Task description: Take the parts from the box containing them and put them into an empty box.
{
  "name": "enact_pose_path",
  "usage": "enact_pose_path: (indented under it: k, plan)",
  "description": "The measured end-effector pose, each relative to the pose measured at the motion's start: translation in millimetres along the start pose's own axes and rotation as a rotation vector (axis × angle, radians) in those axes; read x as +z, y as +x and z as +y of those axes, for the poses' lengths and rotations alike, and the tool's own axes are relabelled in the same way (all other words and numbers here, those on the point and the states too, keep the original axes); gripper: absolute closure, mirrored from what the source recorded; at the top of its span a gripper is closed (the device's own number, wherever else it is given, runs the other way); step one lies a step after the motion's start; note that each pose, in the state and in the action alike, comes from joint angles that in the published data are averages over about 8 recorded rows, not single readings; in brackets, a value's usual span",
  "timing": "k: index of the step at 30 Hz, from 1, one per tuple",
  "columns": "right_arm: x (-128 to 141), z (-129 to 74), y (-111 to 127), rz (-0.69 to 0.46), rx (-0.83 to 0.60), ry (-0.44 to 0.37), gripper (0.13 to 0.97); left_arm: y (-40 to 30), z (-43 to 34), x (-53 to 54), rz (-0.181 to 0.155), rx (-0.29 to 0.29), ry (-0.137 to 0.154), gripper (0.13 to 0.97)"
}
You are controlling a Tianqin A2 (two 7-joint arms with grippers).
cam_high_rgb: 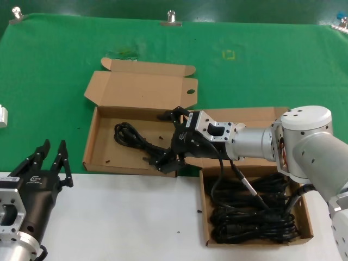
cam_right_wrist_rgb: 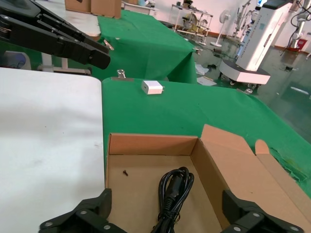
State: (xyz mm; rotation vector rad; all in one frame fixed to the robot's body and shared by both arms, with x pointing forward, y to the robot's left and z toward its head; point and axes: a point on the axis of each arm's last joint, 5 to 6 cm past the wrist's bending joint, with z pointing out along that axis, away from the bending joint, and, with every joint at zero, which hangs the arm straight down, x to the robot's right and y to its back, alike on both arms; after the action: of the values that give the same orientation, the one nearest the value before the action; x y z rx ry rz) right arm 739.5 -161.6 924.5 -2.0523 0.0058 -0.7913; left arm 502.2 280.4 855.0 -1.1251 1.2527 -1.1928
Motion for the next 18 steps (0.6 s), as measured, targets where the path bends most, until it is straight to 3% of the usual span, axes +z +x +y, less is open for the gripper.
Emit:
enact_pose_path:
  k: [5,10,18]
  plan:
    - [0.0,0.0,0.0,0.000,0.000,0.000,0.349,0.0,0.0,0.0,0.000,0.000,0.000,0.852]
    - [0.0,0.0,0.0,0.000,0.000,0.000,0.250,0.0,0.0,0.0,0.000,0.000,0.000,0.758]
    - [0.0,0.0,0.0,0.000,0.000,0.000,0.168,0.0,0.0,0.0,0.000,0.000,0.000,0.595]
